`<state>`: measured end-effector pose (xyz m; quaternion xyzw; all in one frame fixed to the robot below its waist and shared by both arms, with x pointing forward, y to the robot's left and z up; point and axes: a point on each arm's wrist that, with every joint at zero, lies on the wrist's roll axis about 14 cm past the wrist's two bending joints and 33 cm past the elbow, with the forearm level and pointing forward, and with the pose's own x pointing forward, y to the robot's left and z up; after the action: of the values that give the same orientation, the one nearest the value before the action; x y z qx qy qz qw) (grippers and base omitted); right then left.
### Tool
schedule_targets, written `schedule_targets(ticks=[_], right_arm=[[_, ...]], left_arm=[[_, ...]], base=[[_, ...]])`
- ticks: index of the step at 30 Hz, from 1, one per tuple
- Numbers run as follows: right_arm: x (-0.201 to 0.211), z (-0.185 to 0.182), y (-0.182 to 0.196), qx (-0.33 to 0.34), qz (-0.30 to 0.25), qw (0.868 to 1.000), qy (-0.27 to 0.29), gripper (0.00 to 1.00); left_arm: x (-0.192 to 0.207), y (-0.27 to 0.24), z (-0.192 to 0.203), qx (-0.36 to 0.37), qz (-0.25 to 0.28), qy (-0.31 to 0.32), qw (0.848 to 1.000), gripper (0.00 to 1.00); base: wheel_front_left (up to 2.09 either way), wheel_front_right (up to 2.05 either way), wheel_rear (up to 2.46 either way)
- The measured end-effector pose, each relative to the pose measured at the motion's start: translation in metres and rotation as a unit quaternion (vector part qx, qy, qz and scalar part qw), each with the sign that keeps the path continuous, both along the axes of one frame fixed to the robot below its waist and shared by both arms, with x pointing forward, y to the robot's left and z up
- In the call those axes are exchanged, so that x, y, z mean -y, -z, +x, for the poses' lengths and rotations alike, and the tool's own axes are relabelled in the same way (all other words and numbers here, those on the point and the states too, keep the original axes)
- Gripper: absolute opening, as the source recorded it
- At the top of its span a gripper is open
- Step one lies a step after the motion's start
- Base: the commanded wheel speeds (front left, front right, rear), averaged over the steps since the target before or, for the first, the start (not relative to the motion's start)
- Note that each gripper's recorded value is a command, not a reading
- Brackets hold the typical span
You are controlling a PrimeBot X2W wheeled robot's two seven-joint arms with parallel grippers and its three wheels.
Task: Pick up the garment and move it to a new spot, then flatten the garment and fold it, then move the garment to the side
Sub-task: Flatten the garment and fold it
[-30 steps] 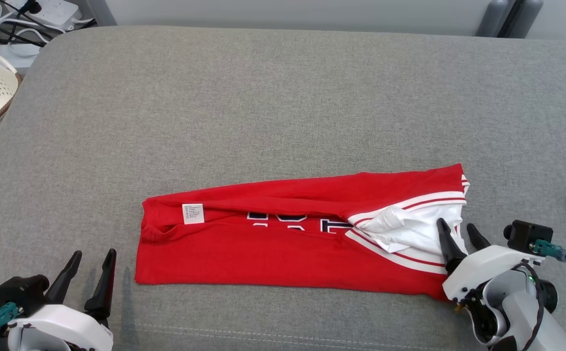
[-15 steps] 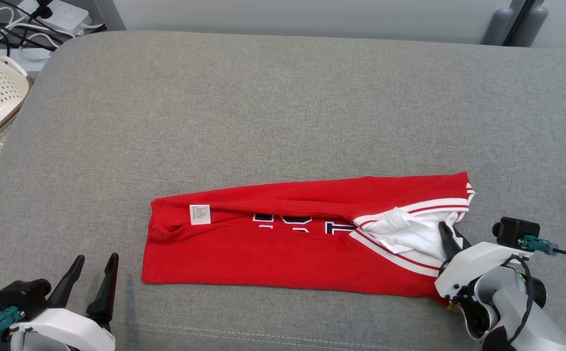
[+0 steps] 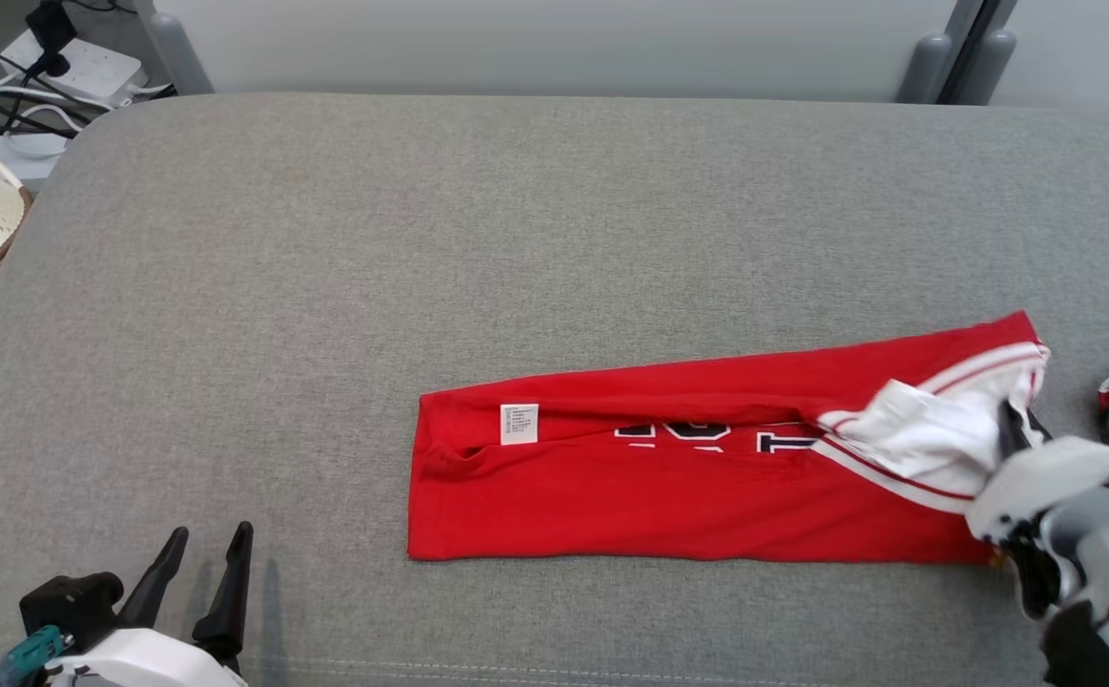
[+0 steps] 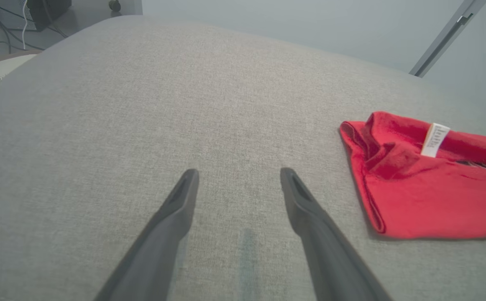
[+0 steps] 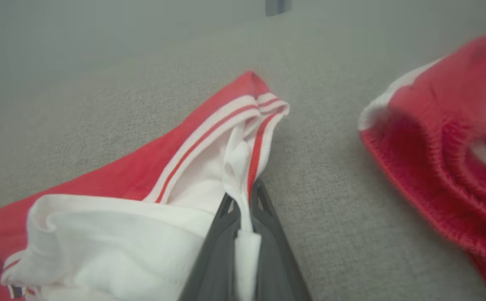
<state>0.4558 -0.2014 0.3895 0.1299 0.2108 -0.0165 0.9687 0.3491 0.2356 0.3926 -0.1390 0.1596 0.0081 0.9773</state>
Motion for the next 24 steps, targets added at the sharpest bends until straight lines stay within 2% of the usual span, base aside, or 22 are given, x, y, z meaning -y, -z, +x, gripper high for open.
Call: schedule_targets(ticks=[3, 6, 11, 18, 24], right_arm=[[-0.028, 0.013, -0.02, 0.028, 0.01, 0.999, -0.032, 0.0], [-0.08, 0.023, -0.048, 0.057, 0.025, 0.993, -0.099, 0.0], [-0.153, 0.024, -0.099, 0.107, 0.031, 0.97, -0.216, 0.0], [-0.227, -0.01, -0.099, 0.07, 0.045, 0.937, -0.339, 0.0], [-0.278, -0.038, -0.084, 0.037, 0.066, 0.906, -0.416, 0.0]], left_arm=[[0.008, 0.0, 0.002, 0.002, -0.006, 0.007, 1.0, 1.0], [0.016, 0.0, 0.004, 0.003, -0.011, 0.016, 1.0, 1.0], [0.021, 0.001, 0.001, 0.001, -0.013, 0.022, 1.0, 1.0], [0.018, 0.005, -0.01, -0.007, -0.013, 0.014, 1.0, 1.0], [0.008, 0.009, -0.024, -0.017, -0.014, -0.006, 1.0, 1.0]], base=[[0.0, 0.0, 0.0], [0.0, 0.0, 0.0], [0.0, 0.0, 0.0], [0.0, 0.0, 0.0], [0.0, 0.0, 0.0]])
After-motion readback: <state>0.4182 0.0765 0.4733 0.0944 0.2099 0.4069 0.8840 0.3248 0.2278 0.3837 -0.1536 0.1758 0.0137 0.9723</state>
